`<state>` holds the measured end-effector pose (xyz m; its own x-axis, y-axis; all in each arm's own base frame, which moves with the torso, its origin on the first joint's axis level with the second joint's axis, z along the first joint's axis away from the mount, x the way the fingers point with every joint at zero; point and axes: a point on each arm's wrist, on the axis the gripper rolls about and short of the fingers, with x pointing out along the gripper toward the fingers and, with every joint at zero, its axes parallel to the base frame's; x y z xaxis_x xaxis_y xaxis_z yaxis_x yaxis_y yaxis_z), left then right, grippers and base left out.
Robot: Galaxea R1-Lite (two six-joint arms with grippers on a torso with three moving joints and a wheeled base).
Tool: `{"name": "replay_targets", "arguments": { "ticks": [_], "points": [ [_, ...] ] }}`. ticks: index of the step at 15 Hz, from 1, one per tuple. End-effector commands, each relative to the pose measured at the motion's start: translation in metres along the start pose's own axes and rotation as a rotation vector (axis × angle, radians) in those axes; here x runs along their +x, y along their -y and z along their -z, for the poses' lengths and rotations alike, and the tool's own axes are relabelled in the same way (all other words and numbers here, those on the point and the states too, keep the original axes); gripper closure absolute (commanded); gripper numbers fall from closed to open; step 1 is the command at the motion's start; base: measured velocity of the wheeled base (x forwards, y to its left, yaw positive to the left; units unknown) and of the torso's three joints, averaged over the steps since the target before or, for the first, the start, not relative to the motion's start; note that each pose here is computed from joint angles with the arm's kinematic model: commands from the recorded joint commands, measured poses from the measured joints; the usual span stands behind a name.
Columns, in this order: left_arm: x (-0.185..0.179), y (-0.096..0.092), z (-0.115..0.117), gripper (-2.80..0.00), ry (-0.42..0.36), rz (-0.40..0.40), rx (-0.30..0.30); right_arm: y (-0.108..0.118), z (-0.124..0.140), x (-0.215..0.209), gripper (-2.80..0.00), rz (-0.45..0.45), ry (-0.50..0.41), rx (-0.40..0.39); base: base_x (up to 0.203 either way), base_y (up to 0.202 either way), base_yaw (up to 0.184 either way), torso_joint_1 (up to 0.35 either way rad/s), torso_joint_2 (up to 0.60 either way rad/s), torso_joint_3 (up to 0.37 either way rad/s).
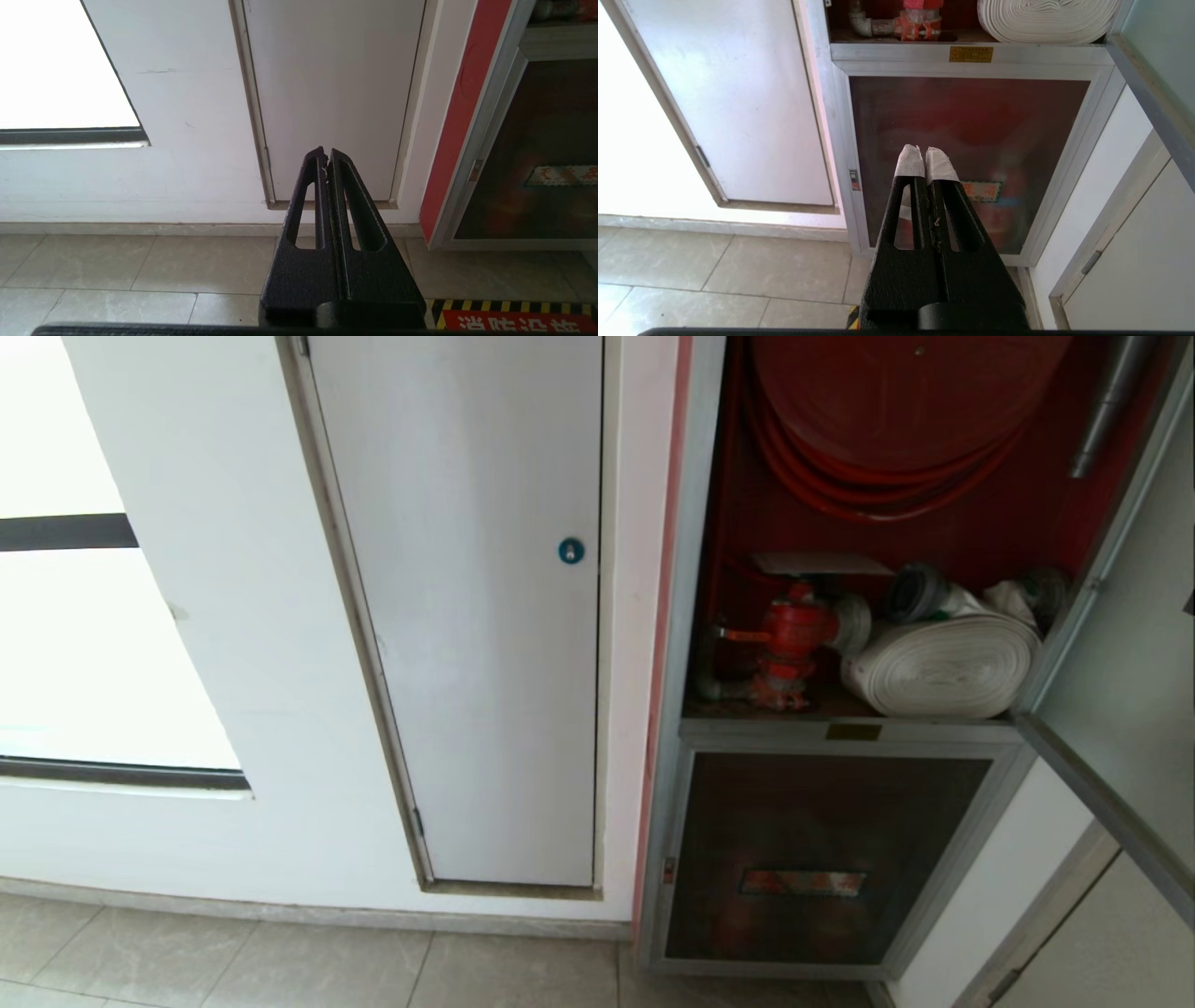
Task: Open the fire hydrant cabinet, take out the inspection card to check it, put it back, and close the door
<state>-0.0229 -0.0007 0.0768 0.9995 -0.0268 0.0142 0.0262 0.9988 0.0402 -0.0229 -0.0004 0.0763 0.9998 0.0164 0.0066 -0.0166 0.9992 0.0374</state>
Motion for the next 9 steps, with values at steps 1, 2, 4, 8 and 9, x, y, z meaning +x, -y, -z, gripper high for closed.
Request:
{"name": "replay_targets", "arguments": {
  "ticks": [1, 2, 4, 8, 9],
  "points": [
    [0.0009, 0.0001, 0.0029, 0.00, -0.011, 0.000, 0.000, 0.0000, 0.0000, 0.0002, 0.00, 0.000, 0.000, 0.001, 0.000, 0.000, 0.000, 0.000, 0.00, 0.000],
    [0.0009, 0.0001, 0.0029, 0.00, -0.011, 0.000, 0.000, 0.0000, 0.0000, 0.0002, 0.00, 0.000, 0.000, 0.001, 0.000, 0.000, 0.000, 0.000, 0.00, 0.000],
    [0.0009, 0.0001, 0.0032, 0.00, -0.012, -0.001, 0.000, 0.0000, -0.0002, 0.0002, 0.00, 0.000, 0.001, 0.004, 0.000, 0.000, 0.000, 0.000, 0.00, 0.000],
    [0.0009, 0.0001, 0.0029, 0.00, -0.011, -0.002, 0.000, 0.0000, -0.0002, 0.0002, 0.00, 0.001, 0.001, 0.004, 0.000, 0.000, 0.000, 0.000, 0.00, 0.000],
    [0.0009, 0.0001, 0.0029, 0.00, -0.011, 0.000, 0.000, 0.0000, -0.0002, 0.0002, 0.00, 0.000, 0.001, 0.004, 0.000, 0.000, 0.000, 0.000, 0.00, 0.000]
  ]
}}
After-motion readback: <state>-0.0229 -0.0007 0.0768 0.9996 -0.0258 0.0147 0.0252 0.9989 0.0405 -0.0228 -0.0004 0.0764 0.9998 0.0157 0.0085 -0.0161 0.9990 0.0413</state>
